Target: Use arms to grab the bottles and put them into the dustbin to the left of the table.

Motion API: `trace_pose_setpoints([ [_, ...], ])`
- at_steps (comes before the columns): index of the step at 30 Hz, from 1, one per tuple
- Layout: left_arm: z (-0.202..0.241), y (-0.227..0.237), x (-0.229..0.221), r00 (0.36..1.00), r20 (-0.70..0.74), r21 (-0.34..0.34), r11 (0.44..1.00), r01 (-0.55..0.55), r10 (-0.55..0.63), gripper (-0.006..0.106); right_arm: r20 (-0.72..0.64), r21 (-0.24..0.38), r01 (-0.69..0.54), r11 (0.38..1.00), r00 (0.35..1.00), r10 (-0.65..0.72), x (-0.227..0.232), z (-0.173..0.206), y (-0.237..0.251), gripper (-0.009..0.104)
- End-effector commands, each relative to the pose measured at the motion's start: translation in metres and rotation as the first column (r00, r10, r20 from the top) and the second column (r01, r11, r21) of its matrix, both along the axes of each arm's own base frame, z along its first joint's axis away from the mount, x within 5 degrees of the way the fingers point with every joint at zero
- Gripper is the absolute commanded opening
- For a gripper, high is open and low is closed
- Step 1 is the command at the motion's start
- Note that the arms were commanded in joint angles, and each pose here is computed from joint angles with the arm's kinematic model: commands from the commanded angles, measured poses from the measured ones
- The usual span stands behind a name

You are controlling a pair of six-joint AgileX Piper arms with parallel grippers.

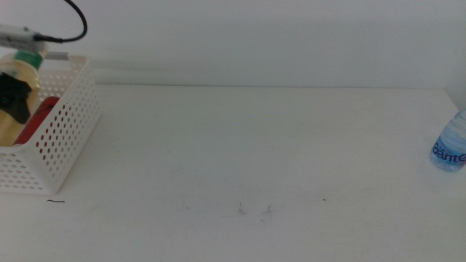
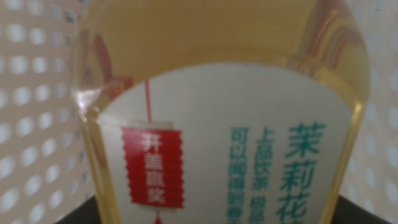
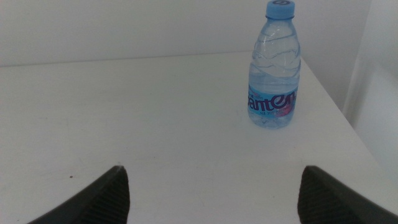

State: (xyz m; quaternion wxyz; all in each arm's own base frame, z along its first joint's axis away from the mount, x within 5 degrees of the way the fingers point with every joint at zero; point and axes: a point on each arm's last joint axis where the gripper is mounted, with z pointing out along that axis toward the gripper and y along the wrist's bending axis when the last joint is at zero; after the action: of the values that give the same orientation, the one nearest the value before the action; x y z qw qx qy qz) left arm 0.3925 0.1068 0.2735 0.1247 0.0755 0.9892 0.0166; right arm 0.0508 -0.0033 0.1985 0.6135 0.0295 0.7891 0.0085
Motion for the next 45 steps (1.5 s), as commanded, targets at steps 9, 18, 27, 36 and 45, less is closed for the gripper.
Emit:
trace_pose_setpoints([
  [9,-0.025,-0.003,0.019,0.999,0.026,-0.077,0.996,0.044,-0.042,0.023,0.008,-0.017,0.004,1.000,1.000,-0.004,0.000,0.000,-0.001,0.087],
  [18,-0.015,-0.006,0.022,0.996,0.092,-0.077,0.997,0.022,-0.015,0.094,0.008,-0.017,0.004,1.000,1.000,-0.004,0.000,0.000,-0.001,0.087],
  [27,0.084,-0.056,-0.019,0.953,0.302,-0.083,0.996,0.036,-0.009,0.091,0.008,-0.017,0.004,1.000,1.000,-0.004,0.000,0.000,-0.001,0.087],
  [36,0.173,-0.135,-0.106,0.865,0.476,-0.147,0.955,0.257,-0.159,0.089,0.008,-0.017,0.004,1.000,1.000,-0.004,0.000,0.000,-0.001,0.087],
  [45,0.226,-0.185,-0.200,0.704,0.633,-0.114,0.861,0.495,-0.321,0.089,0.008,-0.017,0.004,1.000,1.000,-0.004,0.000,0.000,-0.001,0.087],
])
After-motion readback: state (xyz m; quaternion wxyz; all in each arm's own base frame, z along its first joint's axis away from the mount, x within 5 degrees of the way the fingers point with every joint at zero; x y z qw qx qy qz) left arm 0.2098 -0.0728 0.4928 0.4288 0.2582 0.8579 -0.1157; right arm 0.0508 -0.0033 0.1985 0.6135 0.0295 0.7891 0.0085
